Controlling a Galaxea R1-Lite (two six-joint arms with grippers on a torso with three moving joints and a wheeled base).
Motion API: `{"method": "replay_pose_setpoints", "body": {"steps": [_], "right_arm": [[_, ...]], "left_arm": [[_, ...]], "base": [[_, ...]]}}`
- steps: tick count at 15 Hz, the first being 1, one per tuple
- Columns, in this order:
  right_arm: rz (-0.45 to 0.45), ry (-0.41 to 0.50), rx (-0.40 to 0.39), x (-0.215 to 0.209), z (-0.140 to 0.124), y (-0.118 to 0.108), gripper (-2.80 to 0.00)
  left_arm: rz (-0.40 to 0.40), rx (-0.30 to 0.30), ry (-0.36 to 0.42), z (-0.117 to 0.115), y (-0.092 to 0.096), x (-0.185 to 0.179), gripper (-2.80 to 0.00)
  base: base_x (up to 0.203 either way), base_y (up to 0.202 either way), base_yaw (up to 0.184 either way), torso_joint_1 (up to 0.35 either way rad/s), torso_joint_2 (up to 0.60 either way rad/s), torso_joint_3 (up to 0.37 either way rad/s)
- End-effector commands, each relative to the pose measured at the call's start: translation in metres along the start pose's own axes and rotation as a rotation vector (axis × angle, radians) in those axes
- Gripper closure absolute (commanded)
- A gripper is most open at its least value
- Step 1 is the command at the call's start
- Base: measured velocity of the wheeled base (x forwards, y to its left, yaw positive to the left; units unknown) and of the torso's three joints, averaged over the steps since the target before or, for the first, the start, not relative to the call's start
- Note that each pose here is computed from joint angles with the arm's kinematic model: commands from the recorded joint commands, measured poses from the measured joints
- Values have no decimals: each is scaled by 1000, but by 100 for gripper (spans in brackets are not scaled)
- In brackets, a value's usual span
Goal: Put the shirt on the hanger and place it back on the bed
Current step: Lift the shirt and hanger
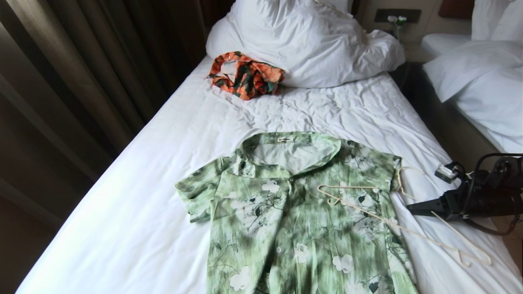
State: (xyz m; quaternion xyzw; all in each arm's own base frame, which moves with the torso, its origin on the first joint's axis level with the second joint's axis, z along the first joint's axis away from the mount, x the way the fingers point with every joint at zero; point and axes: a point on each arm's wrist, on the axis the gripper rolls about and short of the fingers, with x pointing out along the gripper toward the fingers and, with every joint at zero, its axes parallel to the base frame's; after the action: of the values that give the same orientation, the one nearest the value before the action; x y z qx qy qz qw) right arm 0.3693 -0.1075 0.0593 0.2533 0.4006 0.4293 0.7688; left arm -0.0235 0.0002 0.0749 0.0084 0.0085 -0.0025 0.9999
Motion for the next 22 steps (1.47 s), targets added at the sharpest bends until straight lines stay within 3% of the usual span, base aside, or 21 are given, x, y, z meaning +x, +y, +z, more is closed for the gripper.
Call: {"method": "replay_pose_setpoints", "body": {"steps": [1, 9, 16, 22], "right_arm": [[8, -2, -3, 0, 0, 2, 0], [-26, -44, -52, -23, 5, 29, 0], [-70, -94, -166, -52, 2, 98, 0], [-91, -108, -364, -62, -15, 155, 0]], "left_arm": [[0, 0, -2, 0, 0, 0, 0], [0, 0, -2, 0, 0, 0, 0], [0, 0, -2, 0, 0, 0, 0], [0, 0, -2, 0, 0, 0, 0]], "base": [[0, 0, 0, 0, 0, 0], [0, 0, 0, 0, 0, 0], [0, 0, 0, 0, 0, 0], [0, 0, 0, 0, 0, 0]]}}
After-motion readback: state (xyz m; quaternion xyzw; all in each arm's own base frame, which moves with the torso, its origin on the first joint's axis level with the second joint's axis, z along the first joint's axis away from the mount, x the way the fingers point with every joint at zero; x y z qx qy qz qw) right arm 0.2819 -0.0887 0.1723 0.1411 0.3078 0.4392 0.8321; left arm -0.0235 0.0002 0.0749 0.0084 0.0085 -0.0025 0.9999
